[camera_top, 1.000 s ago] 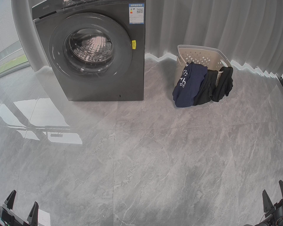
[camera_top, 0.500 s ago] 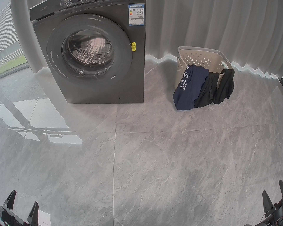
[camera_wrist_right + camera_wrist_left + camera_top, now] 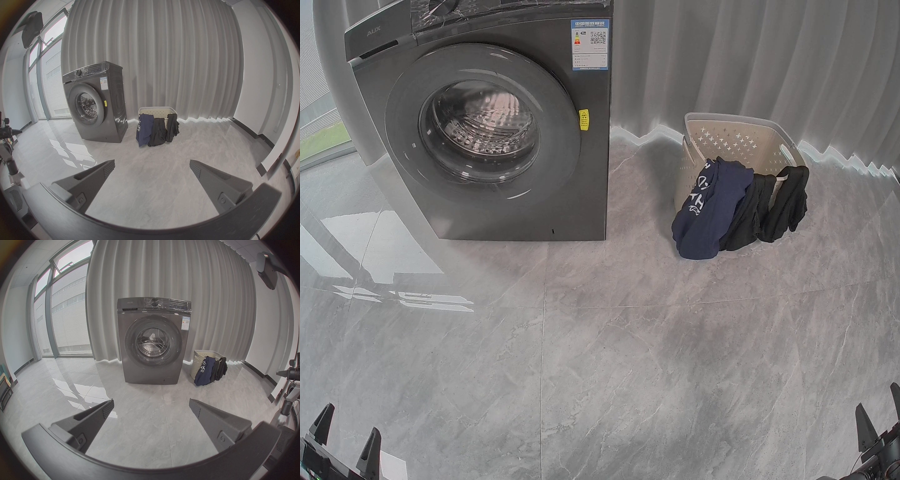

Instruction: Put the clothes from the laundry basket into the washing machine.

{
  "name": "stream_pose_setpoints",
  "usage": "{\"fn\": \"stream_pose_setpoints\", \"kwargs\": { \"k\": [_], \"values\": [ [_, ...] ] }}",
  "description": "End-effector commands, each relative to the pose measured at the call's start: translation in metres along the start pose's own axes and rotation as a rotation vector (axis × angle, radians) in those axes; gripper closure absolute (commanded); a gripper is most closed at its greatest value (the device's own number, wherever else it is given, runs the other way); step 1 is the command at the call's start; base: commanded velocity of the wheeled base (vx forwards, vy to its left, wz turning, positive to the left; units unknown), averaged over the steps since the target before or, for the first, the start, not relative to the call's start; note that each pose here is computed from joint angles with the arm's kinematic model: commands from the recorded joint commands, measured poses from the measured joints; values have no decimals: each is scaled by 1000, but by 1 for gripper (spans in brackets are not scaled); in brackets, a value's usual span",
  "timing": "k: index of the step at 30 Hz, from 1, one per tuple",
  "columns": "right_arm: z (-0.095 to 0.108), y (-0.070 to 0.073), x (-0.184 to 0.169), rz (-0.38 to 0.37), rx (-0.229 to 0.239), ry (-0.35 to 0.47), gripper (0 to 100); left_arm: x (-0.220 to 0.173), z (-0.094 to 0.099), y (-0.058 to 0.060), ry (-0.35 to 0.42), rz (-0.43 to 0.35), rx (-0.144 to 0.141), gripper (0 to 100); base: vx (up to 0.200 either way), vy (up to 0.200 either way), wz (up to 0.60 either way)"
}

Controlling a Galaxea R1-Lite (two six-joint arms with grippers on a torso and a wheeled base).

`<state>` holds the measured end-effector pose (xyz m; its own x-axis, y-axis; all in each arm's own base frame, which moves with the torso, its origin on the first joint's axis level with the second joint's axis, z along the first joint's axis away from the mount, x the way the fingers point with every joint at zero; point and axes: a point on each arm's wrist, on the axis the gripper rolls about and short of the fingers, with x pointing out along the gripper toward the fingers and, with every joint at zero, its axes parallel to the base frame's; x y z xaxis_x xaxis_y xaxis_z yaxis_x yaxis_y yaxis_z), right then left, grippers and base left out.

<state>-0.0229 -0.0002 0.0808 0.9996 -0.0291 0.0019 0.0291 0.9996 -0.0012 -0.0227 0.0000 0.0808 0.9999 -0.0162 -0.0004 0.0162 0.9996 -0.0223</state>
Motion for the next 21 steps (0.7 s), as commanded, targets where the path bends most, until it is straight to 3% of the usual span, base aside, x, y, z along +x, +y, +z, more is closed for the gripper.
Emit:
{"fn": "stream_pose_setpoints", "kwargs": {
  "k": [1,4,16,21],
  "values": [
    [-5,0,0,-2,0,2,0,0,-5,0,6,-1,-2,0,0,0,0],
    [-5,0,0,-3,0,2,0,0,-5,0,6,1,-2,0,0,0,0],
    [-5,0,0,-3,-3,0,0,0,-5,0,6,1,-4,0,0,-200,-50],
    [-5,0,0,-8,4,2,0,0,-5,0,6,1,-4,0,0,0,-240]
  ]
}}
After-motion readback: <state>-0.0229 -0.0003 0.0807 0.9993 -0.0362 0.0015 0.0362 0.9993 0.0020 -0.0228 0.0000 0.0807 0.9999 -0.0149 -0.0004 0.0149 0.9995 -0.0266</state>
